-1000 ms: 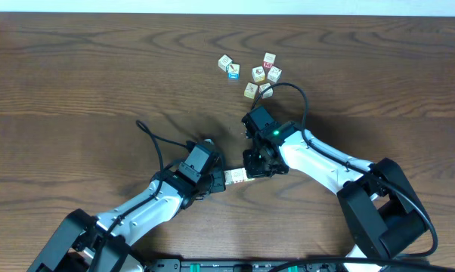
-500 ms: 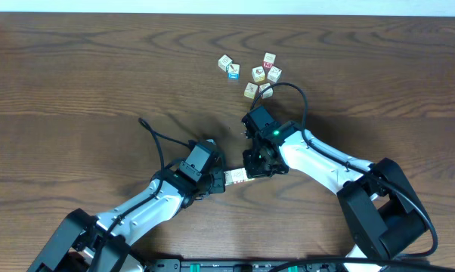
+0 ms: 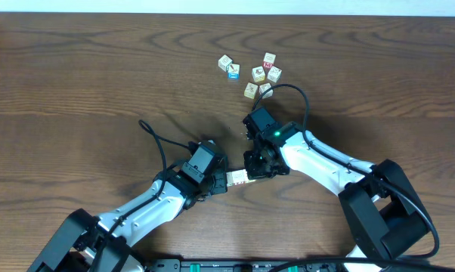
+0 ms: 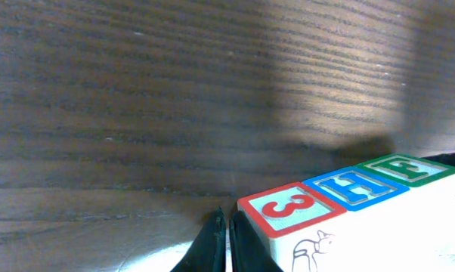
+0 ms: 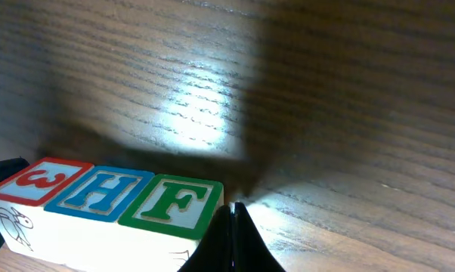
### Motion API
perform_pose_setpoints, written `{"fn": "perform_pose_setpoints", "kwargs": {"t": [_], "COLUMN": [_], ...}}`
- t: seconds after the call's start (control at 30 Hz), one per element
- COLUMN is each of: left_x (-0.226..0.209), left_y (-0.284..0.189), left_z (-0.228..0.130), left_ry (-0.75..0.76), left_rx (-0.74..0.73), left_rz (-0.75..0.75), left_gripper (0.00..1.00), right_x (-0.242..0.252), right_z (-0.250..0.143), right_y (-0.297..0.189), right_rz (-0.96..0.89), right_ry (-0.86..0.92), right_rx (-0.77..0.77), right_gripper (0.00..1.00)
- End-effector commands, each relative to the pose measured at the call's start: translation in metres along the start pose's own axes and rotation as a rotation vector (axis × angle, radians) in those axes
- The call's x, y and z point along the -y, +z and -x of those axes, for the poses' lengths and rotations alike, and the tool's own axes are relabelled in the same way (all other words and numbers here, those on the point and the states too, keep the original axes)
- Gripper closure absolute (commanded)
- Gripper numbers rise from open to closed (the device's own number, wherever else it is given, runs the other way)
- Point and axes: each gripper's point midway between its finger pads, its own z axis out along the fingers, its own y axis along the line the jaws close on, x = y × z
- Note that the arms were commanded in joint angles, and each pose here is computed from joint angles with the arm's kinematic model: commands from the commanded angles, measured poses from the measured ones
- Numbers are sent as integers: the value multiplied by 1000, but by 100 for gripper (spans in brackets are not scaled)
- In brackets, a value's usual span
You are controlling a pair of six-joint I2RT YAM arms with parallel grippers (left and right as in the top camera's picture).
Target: Lift 3 blocks
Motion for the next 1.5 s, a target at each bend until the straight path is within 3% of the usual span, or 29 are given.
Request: {"fn": "perform_pose_setpoints", "kwargs": {"t": [0.0,1.0,1.47], "left_x": [77,98,104], "left_y": [-16,-38,-48], "left_z": [-2,18,22], "left_ry": [79,180,198], "left_rx": [-64,-28,-1], "left_rz": [-259,-263,-287], "left_gripper": [93,93,93], "right_x": [-77,-69,-69], "right_z": [-18,-18,-17], "right_y": [-23,-43,-44], "right_rz": [327,273,275], "right_ry": [-71,-81,64], "right_rx": [-77,-23,-37], "right_gripper": [99,99,99]}}
